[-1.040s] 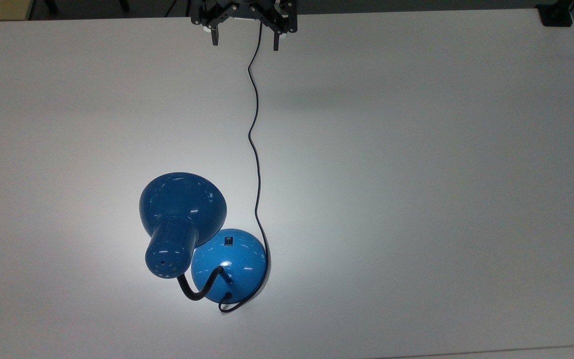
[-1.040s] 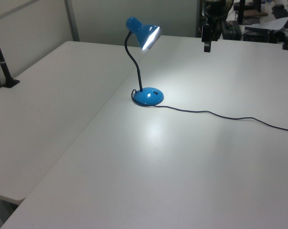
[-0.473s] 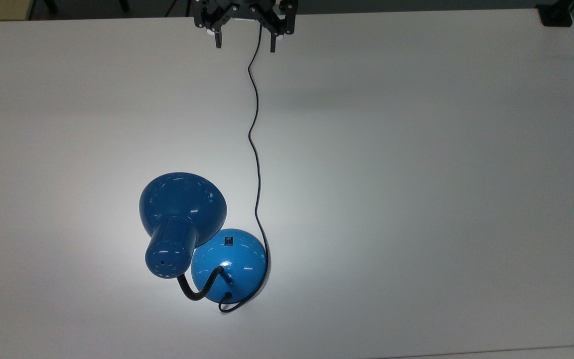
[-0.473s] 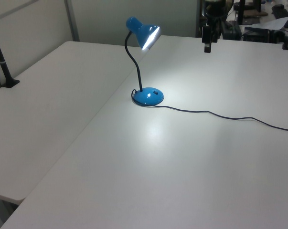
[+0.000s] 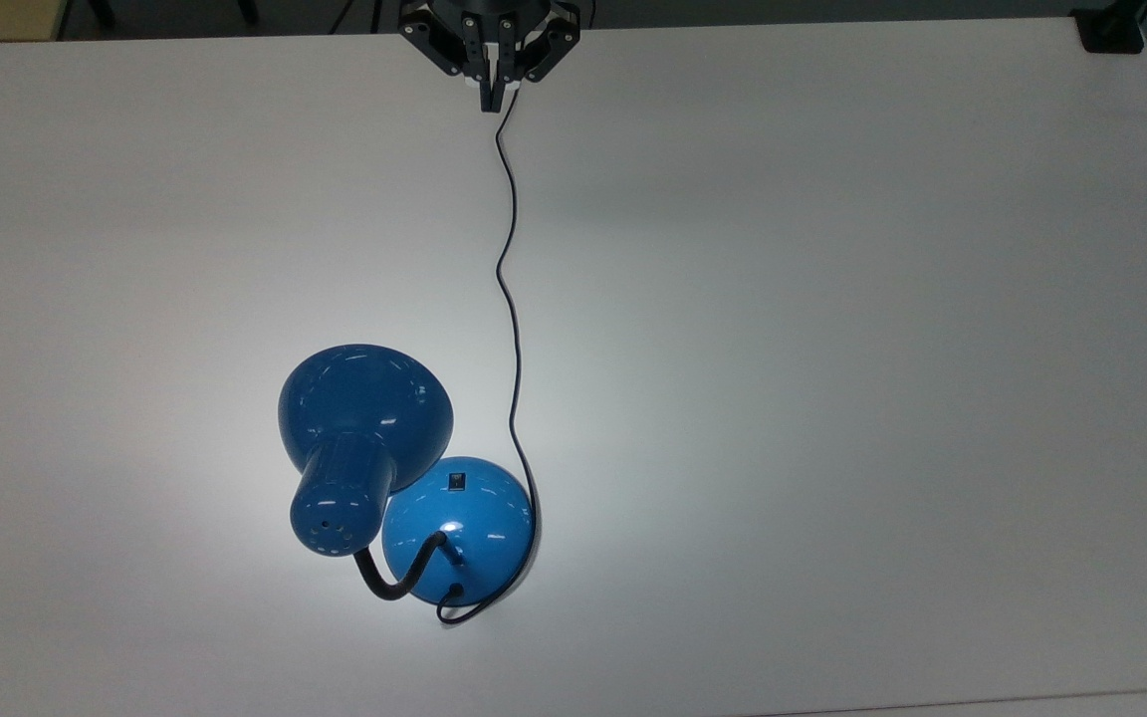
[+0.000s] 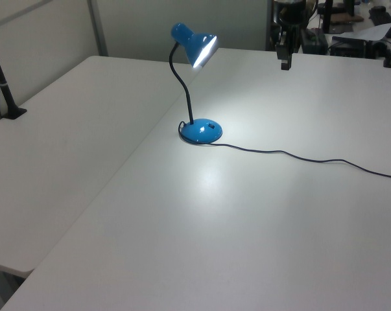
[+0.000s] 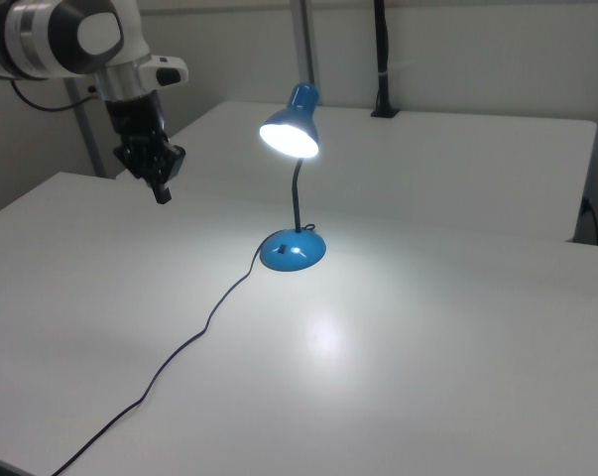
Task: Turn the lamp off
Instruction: 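Move the gripper toward the blue lamp's round base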
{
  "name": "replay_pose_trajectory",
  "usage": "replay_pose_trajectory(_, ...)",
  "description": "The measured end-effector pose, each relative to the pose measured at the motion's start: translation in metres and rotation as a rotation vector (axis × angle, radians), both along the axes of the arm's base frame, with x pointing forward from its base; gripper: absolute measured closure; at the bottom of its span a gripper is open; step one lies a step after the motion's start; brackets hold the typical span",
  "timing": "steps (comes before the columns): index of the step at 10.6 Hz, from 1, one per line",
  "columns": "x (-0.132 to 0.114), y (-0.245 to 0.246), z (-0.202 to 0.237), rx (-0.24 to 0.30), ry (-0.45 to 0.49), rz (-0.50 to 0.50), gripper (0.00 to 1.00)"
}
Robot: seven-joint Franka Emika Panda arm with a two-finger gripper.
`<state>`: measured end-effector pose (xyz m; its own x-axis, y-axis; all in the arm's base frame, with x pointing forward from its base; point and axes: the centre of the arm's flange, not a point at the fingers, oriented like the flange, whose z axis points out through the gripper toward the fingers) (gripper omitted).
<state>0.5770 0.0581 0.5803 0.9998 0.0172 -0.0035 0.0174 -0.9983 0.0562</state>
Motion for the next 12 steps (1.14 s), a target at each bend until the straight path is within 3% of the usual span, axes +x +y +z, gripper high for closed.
replay_pose_trajectory(1, 0.001, 0.000, -0.001, 0.000, 0.003, 0.008, 0.99)
replay_pose_trajectory(5, 0.015, 0.001, -0.007, 0.011, -0.085, 0.019, 0.99)
replay_pose_trajectory(9, 0.071, 0.004, -0.064, 0.046, -0.265, 0.031, 0.99)
replay_pose_trajectory(12, 0.098, -0.003, -0.093, 0.062, -0.370, 0.024, 0.99)
